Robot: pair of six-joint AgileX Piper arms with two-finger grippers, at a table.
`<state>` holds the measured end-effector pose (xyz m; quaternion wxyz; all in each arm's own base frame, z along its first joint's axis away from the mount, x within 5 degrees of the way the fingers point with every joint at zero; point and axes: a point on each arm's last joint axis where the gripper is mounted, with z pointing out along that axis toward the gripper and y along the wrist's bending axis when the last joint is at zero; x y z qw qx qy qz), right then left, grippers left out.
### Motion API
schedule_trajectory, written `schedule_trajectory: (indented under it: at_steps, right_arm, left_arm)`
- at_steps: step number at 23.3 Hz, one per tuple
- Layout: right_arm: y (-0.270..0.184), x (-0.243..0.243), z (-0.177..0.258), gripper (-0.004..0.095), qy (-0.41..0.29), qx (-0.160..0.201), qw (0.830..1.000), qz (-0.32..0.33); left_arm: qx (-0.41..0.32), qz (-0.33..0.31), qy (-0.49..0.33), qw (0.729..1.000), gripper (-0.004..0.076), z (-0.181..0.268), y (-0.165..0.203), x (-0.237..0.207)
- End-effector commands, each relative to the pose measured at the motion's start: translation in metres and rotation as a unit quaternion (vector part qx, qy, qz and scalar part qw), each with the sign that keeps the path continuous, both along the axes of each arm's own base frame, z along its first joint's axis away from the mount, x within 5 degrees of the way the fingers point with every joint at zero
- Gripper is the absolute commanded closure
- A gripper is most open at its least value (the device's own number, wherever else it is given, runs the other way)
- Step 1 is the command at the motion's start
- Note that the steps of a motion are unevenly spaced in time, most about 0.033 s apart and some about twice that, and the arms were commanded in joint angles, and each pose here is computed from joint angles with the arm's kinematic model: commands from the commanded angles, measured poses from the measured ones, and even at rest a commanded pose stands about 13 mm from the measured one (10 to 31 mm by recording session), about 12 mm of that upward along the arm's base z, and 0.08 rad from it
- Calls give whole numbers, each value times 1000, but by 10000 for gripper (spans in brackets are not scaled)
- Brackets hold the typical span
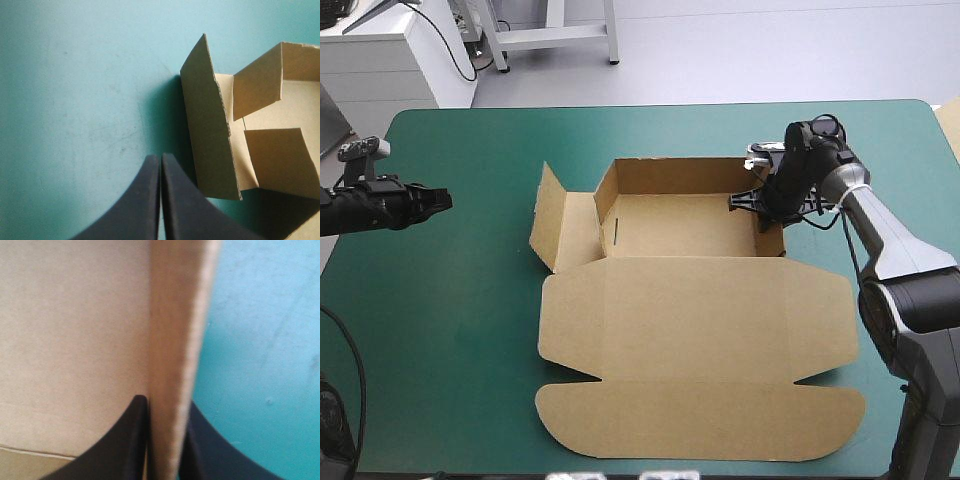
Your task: Fold the box
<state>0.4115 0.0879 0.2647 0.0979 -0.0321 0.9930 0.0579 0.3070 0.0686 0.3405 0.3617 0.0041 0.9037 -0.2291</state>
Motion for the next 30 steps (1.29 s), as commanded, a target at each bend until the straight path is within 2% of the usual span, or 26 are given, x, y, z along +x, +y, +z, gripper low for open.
schedule_trajectory:
  at_steps: [1,7,11,14,22,25,27,28,30]
  right_arm:
    - [-4,-8,30,903,-32,0,999,7]
    - [-4,-15,58,908,-77,-2,996,51]
    - [-16,-53,124,909,-165,-19,984,69]
    - [-20,-85,164,929,-220,-6,972,77]
    - [-25,-127,205,929,-281,19,956,77]
    - [-22,-131,208,929,-285,39,954,86]
    - [-15,-129,208,929,-289,72,950,98]
    - [-10,-126,207,927,-294,95,945,104]
    - [-6,-120,206,927,-297,112,942,107]
  left_arm:
    - [-23,6,-33,999,731,18,-4,-1]
    - [-30,2,-17,999,731,8,-1,5]
    - [-31,11,-19,999,731,5,1,9]
    - [-25,29,-32,999,731,6,4,12]
    - [-26,33,-24,999,731,-3,7,18]
    - [-79,16,-12,997,732,-7,1,21]
    - [-109,1,-9,994,732,-12,-10,26]
    - [-111,-15,-2,994,732,-15,-23,28]
    - [-109,-34,7,993,732,-18,-41,30]
